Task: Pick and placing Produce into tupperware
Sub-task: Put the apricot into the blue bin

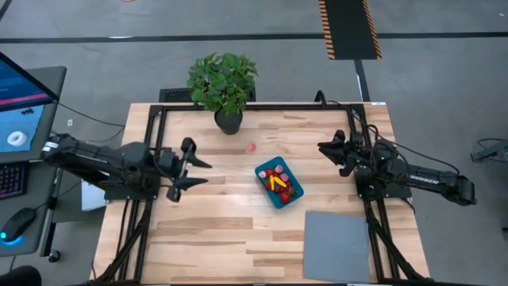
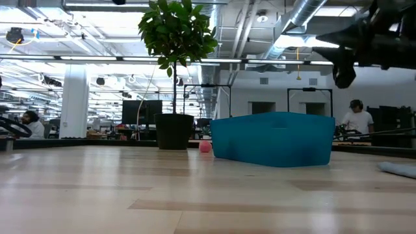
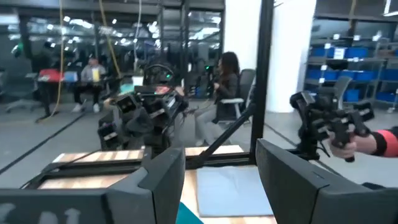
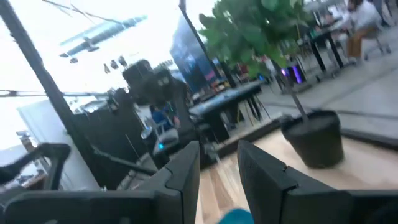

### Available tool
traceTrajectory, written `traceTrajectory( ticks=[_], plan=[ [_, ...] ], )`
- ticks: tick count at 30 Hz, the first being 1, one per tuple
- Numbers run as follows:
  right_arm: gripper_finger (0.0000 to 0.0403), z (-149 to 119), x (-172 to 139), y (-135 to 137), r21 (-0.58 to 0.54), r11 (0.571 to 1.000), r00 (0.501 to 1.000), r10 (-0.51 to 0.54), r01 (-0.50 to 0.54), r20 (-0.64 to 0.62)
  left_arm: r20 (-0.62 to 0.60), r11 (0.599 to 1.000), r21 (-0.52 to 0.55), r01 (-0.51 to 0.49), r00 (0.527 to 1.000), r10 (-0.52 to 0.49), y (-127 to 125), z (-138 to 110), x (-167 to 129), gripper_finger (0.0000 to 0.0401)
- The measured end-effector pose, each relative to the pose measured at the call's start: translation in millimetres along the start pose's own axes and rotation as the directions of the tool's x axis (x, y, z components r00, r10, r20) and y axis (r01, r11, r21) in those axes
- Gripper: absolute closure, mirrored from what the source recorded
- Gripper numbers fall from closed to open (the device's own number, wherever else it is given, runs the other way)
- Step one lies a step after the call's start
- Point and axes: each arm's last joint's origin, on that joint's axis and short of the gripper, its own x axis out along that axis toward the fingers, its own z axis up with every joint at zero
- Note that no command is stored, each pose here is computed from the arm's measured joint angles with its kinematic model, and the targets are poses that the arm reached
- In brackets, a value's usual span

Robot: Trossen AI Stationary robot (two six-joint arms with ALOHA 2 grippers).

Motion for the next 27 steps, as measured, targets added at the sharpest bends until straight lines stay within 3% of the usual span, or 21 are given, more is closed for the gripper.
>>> traceTrajectory(
  ticks=[6, 9, 13, 19, 27],
  plan=[
    [0.0272, 18.7, 9.3, 7.8, -0.077, 0.997, 1.0, 0.012, -0.012, 0.011, 0.061, 0.998, 0.065, -0.027, 0.998, 0.023, -5.0, -22.0, -23.0, 0.0214],
    [0.0272, 31.7, 22.9, 10.7, -0.137, 0.99, 0.997, -0.03, 0.021, -0.065, 0.05, 0.994, 0.061, -0.094, 0.995, 0.091, -2.0, -37.4, -34.8, 0.0214],
    [0.027, 51.9, 51.8, 9.4, -0.209, 0.974, 0.977, -0.125, 0.088, -0.171, 0.071, 0.996, 0.014, -0.09, 0.993, 0.089, -1.1, -52.7, -47.5, 0.0214],
    [0.0239, 63.0, 115.0, -5.8, -0.346, 0.934, 0.889, -0.231, 0.088, -0.395, 0.094, 0.995, -0.012, -0.104, 0.99, 0.104, 0.4, -68.7, -61.5, 0.0214],
    [0.0153, 59.5, 200.0, -38.5, -0.391, 0.918, 0.712, -0.316, 0.063, -0.627, 0.038, 0.994, -0.029, -0.109, 0.993, 0.11, 1.1, -82.7, -66.2, 0.0214]
  ],
)
